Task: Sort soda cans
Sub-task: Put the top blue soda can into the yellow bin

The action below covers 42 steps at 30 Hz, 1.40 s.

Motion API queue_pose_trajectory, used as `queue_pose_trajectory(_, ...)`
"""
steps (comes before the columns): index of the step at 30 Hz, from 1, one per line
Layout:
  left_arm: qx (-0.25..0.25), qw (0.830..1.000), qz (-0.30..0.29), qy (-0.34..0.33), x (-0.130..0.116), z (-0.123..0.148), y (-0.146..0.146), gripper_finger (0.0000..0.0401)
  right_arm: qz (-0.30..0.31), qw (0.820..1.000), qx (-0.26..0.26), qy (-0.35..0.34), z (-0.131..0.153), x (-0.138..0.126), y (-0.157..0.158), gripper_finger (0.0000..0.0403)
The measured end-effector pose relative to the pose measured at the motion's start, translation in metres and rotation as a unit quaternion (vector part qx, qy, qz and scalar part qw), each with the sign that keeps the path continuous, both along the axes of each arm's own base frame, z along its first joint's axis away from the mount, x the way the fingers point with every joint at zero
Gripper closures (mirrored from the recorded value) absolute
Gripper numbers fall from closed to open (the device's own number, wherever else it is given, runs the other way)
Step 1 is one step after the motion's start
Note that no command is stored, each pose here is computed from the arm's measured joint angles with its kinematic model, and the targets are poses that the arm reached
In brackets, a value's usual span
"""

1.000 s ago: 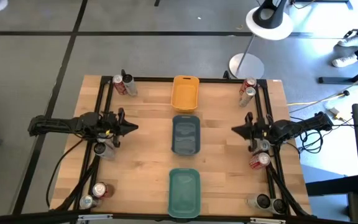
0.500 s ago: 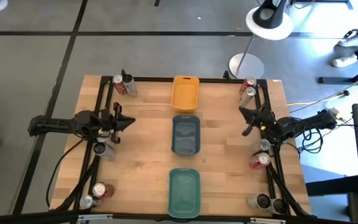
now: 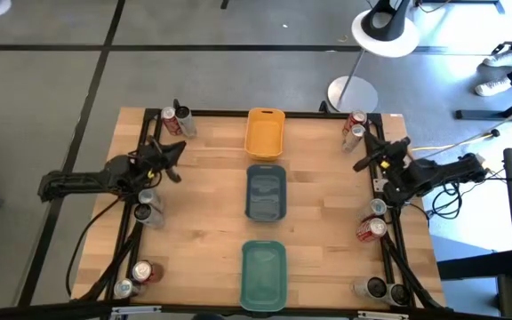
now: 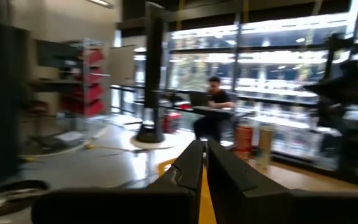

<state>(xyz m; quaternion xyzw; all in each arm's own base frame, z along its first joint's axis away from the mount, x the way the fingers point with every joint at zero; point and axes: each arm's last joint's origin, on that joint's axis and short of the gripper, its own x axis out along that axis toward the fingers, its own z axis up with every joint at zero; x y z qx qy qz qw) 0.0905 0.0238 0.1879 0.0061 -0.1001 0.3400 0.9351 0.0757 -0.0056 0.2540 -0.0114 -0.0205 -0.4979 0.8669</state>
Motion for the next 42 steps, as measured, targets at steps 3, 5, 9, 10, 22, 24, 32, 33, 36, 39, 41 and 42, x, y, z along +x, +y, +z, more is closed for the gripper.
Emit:
queue_pose_trajectory(3,0.016,0.999,0.036,0.015,-0.002,0.0,0.005,0.0386,-0.03,1.0,0.008,-0.006,0.015,-0.003,-0.001,0.0402)
queue_pose_trajectory(5,0.017,0.998,0.057,0.015,-0.003,0.0,0.009,0.0386,-0.057,0.998,0.017,-0.013,0.026,-0.007,-0.003,0.0402)
queue_pose_trajectory(9,0.01,0.996,0.089,0.009,-0.005,0.0,0.015,0.0386,-0.085,0.996,0.021,-0.008,0.046,-0.012,-0.004,0.0402)
queue_pose_trajectory(10,0.01,0.995,0.096,0.009,-0.006,0.0,0.016,0.0386,-0.091,0.996,0.024,-0.011,0.051,-0.013,-0.005,0.0402)
queue_pose_trajectory(22,-0.01,0.992,0.126,-0.01,-0.009,0.0,0.022,0.0386,-0.04,0.996,0.035,-0.076,0.082,-0.017,-0.006,0.0402)
queue_pose_trajectory(24,-0.01,0.991,0.13,-0.011,-0.009,0.0,0.023,0.0386,-0.004,0.996,0.028,-0.086,0.083,-0.016,-0.005,0.0402)
queue_pose_trajectory(32,-0.025,0.989,0.146,0.011,-0.01,-0.006,0.026,0.0386,0.044,0.998,-0.001,-0.044,0.08,0.018,0.004,0.0402)
queue_pose_trajectory(33,-0.026,0.988,0.149,0.014,-0.01,-0.006,0.027,0.0386,0.026,0.999,-0.005,-0.031,0.079,0.023,0.004,0.0402)
queue_pose_trajectory(36,-0.027,0.987,0.155,0.019,-0.01,-0.007,0.028,0.0386,-0.022,1.0,-0.015,-0.007,0.078,0.032,-0.002,0.0402)
queue_pose_trajectory(39,-0.027,0.987,0.159,0.019,-0.011,-0.007,0.028,0.0386,-0.059,0.998,-0.024,0.024,0.077,0.035,-0.01,0.0402)
queue_pose_trajectory(41,-0.027,0.986,0.161,0.018,-0.011,-0.007,0.029,0.0386,-0.09,0.994,-0.029,0.053,0.075,0.035,-0.016,0.0402)
queue_pose_trajectory(42,-0.027,0.986,0.161,0.019,-0.011,-0.007,0.029,0.0386,-0.103,0.992,-0.029,0.06,0.074,0.035,-0.019,0.0402)
